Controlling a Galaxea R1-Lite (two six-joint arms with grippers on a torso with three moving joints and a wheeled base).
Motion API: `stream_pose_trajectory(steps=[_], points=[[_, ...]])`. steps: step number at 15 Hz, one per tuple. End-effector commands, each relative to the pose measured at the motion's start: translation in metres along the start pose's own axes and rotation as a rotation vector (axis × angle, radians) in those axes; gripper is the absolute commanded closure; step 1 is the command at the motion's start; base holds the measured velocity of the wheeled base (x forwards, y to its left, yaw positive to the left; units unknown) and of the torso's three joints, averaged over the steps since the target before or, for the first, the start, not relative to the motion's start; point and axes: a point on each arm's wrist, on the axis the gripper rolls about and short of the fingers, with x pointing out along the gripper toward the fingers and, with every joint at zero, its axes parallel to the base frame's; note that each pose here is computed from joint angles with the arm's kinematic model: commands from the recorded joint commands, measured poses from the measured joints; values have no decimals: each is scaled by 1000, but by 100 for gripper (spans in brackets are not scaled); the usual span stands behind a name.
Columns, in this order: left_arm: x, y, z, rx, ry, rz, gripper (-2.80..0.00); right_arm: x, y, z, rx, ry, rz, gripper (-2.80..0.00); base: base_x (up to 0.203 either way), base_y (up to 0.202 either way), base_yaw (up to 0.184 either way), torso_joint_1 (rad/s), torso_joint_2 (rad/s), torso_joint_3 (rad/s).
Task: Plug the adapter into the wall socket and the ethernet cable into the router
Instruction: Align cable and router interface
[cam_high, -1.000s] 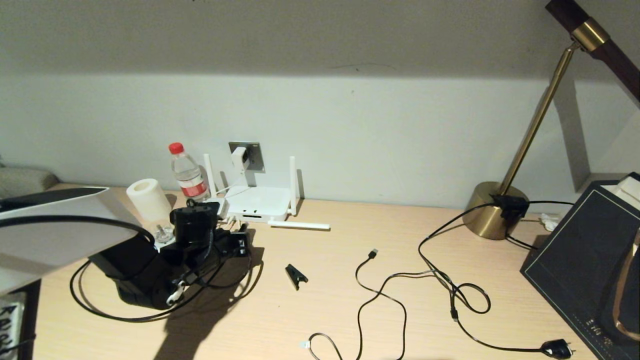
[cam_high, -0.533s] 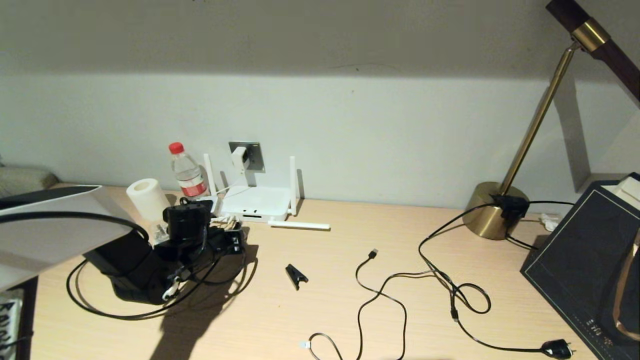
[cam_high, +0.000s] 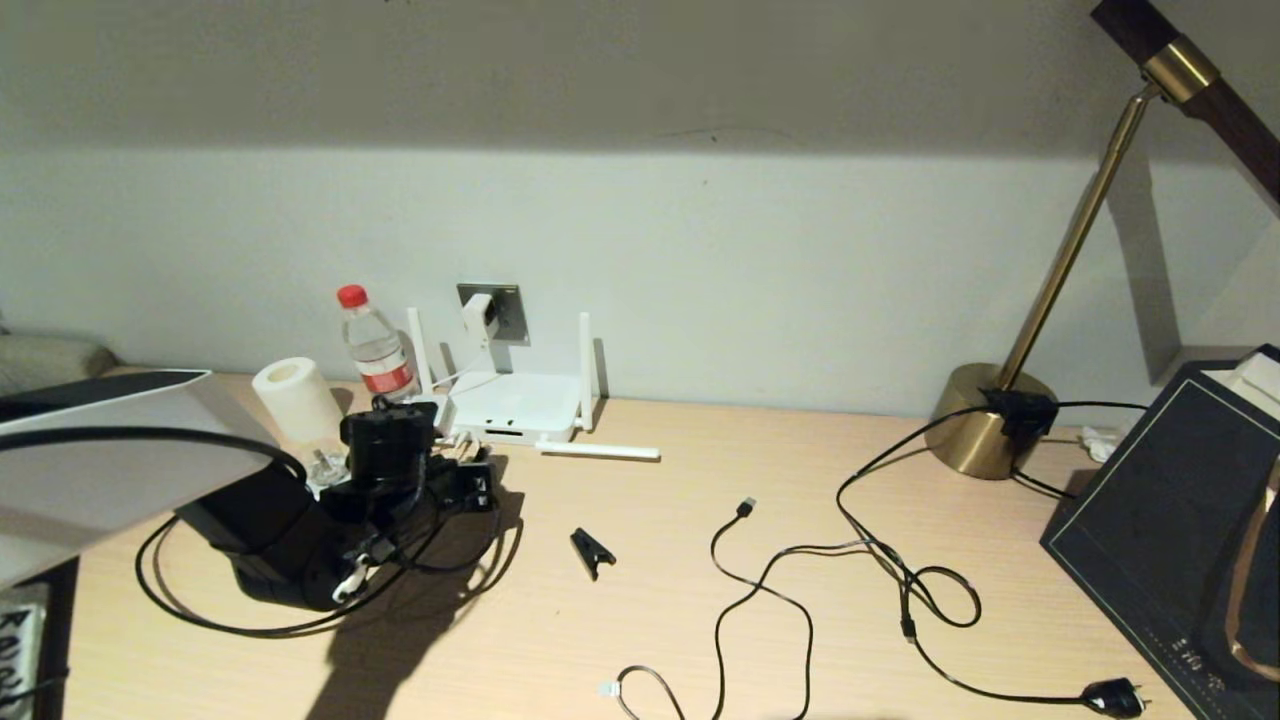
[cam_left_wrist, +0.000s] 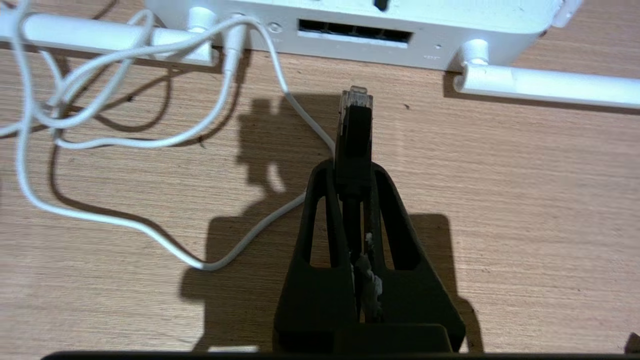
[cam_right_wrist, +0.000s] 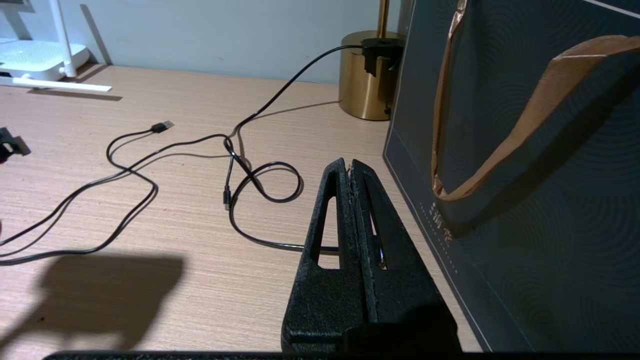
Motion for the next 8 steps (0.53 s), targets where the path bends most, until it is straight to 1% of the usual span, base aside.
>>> stream_pose_trajectory(steps=[1, 3, 5, 8], points=[[-1, -2, 4, 0, -17, -1, 0, 2, 0, -10, -1, 34, 1, 0, 0, 0, 0, 0, 0, 0], [1, -3, 7, 0, -29, -2, 0, 2, 0, -10, 1, 34, 1, 0, 0, 0, 0, 0, 0, 0], [1, -2, 9, 23, -36, 0, 0, 2, 0, -10, 1, 34, 1, 0, 0, 0, 0, 0, 0, 0], [2, 0, 10, 21, -38, 2, 0, 2, 0, -10, 0, 34, 1, 0, 0, 0, 0, 0, 0, 0]])
